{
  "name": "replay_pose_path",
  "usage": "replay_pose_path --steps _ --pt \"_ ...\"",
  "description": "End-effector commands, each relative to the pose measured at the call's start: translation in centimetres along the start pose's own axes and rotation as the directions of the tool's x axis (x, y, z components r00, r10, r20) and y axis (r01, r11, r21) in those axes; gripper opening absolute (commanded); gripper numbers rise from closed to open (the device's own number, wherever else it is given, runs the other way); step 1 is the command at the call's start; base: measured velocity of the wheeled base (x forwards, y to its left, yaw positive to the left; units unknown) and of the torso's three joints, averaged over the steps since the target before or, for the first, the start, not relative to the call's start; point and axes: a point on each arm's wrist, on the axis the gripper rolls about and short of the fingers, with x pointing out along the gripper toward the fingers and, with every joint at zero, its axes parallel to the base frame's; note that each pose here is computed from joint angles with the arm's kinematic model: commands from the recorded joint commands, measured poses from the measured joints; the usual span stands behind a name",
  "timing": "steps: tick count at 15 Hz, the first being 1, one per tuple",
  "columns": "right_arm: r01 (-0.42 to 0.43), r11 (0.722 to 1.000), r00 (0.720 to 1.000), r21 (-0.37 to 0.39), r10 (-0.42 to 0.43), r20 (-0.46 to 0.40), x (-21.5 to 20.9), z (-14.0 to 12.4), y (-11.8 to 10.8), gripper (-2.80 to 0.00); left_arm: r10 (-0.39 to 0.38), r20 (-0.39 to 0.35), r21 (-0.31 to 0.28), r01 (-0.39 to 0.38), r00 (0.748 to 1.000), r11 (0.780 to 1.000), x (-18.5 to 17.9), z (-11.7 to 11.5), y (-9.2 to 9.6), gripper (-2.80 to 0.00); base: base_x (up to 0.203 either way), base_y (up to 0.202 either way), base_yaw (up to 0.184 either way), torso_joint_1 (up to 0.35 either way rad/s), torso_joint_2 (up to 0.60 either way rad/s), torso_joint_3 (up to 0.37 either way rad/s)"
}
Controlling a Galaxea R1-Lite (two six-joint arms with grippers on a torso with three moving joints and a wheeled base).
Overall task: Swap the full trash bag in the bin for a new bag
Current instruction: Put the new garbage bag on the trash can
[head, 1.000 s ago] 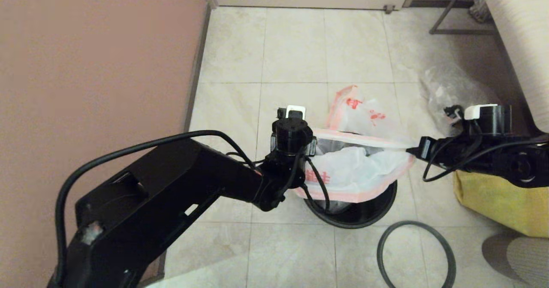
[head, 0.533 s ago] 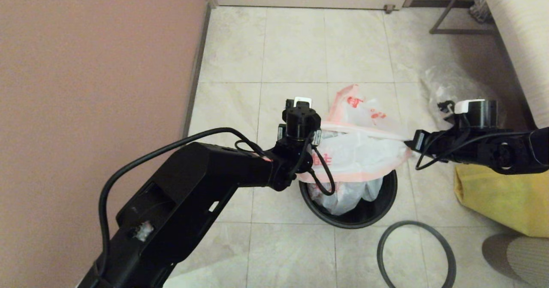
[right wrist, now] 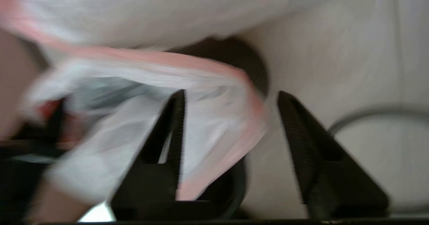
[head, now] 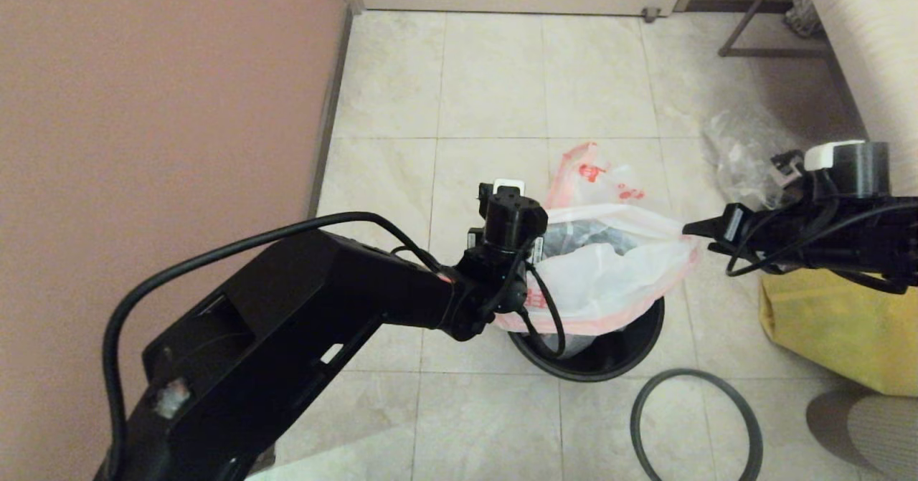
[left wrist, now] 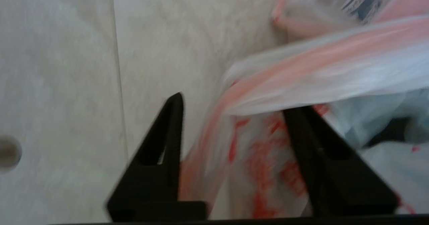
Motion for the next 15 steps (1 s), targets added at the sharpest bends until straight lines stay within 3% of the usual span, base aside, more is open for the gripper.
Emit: replay_pose_path --steps 1,5,7,9,12,15 --pt "-0.02 0.998 1.0 0.056 0.019 0.011 -4.5 0.3 1.8 0.0 -0.007 -0.007 -0.02 0.006 1.0 1.0 -2.4 1.4 1.1 0.0 0.0 0.0 0.0 0.0 0.0 0.0" --pt "0.011 0.995 0.999 0.099 -0.006 -0.051 -4.9 0.0 1.1 0.0 0.0 -0.029 -0.033 0.0 1.0 0.999 -4.0 1.9 2.5 0.0 0.0 0.0 0.0 0.0 0.0 0.0" --pt "-0.044 0.991 0.997 0.123 0.051 -0.057 -6.7 -0.1 2.2 0.0 -0.005 -0.032 -0.038 0.003 0.999 0.999 -5.5 3.0 3.3 0.0 0.0 0.0 0.0 0.0 0.0 0.0" --pt "-0.079 0.975 0.985 0.208 0.109 -0.135 -7.3 -1.2 3.4 0.0 -0.006 -0.091 -0.044 0.002 0.996 0.999 -6.1 2.6 3.7 0.0 0.0 0.0 0.0 0.0 0.0 0.0" --pt "-0.064 0.946 0.968 0.318 0.136 -0.211 -6.3 -2.9 4.4 0.0 -0.013 -0.155 -0.069 0.002 0.988 0.998 -7.0 2.8 4.5 0.0 0.0 0.0 0.0 0.0 0.0 0.0" --pt "0.03 0.92 0.95 0.391 0.096 -0.298 -3.7 -4.5 4.0 0.0 -0.052 -0.315 -0.153 0.003 0.948 0.988 -8.5 1.9 5.0 0.0 0.0 0.0 0.0 0.0 0.0 0.0"
